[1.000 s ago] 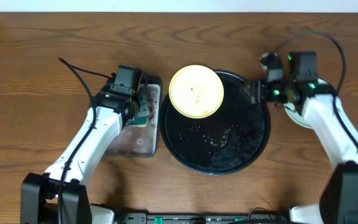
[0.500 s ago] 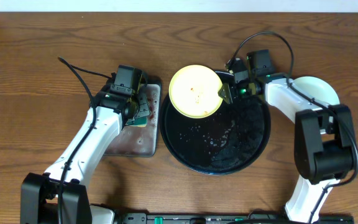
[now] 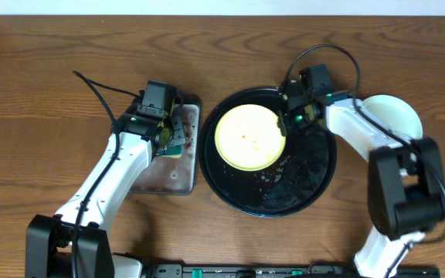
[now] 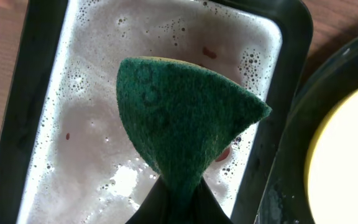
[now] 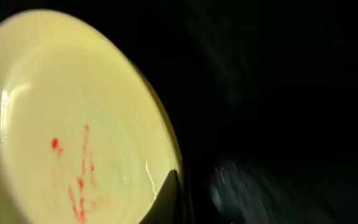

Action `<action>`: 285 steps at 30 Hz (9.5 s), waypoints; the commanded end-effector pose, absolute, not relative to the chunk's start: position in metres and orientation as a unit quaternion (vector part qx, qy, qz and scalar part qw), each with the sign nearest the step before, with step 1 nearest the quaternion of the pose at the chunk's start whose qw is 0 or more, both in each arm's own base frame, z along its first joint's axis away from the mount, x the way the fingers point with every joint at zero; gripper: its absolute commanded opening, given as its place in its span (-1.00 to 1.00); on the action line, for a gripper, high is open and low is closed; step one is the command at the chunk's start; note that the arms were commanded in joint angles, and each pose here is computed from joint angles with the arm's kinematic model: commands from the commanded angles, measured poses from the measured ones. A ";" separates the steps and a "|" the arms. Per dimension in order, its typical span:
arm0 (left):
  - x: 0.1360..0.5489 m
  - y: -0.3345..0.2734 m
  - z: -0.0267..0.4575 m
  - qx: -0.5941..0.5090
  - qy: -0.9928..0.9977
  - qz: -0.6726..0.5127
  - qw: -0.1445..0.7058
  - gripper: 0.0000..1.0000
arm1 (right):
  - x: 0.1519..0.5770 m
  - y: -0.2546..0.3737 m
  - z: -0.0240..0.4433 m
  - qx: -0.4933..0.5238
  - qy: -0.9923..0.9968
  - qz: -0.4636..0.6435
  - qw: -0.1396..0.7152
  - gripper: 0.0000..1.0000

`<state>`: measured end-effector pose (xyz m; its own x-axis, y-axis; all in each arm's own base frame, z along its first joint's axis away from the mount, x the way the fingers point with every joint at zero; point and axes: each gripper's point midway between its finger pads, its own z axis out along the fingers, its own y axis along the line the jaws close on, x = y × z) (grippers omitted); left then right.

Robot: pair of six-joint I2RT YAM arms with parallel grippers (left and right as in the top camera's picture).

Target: Clean dirty plates on tray and stack at the side

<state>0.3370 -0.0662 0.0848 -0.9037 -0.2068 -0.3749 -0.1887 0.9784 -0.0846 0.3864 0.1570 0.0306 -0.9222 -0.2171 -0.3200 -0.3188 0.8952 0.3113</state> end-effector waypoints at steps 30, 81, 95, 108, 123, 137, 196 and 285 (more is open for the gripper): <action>0.339 -0.043 0.025 -0.081 0.989 0.017 0.120 -0.86 | 0.335 0.121 0.029 -0.089 0.986 0.112 0.090 -0.98; 0.359 -0.087 0.166 -0.056 0.933 -0.203 0.293 -0.86 | 0.336 0.121 0.029 -0.089 0.986 0.111 0.092 -0.98; 0.336 -0.051 0.172 -0.119 0.862 -0.424 0.251 -0.86 | 0.336 0.121 0.029 -0.088 0.986 0.111 0.092 -0.98; 0.325 -0.036 0.156 -0.148 0.852 -0.440 0.243 -0.86 | 0.337 0.121 0.029 -0.088 0.985 0.111 0.094 -0.98; 0.326 -0.036 0.150 -0.147 0.862 -0.420 0.242 -0.86 | 0.334 0.124 0.029 -0.092 0.985 0.113 0.088 -0.98; 0.313 -0.120 0.105 0.004 0.955 -0.203 0.219 -0.86 | 0.306 0.135 0.003 -0.090 0.984 0.138 0.061 -0.98; 0.286 -0.245 0.000 0.018 0.977 -0.174 0.118 -0.85 | 0.283 0.149 -0.010 -0.086 0.976 0.195 0.040 -0.98; 0.313 -0.064 0.018 -0.086 0.988 -0.063 0.115 0.33 | 0.361 0.083 0.201 -0.164 0.867 -0.244 0.403 -0.98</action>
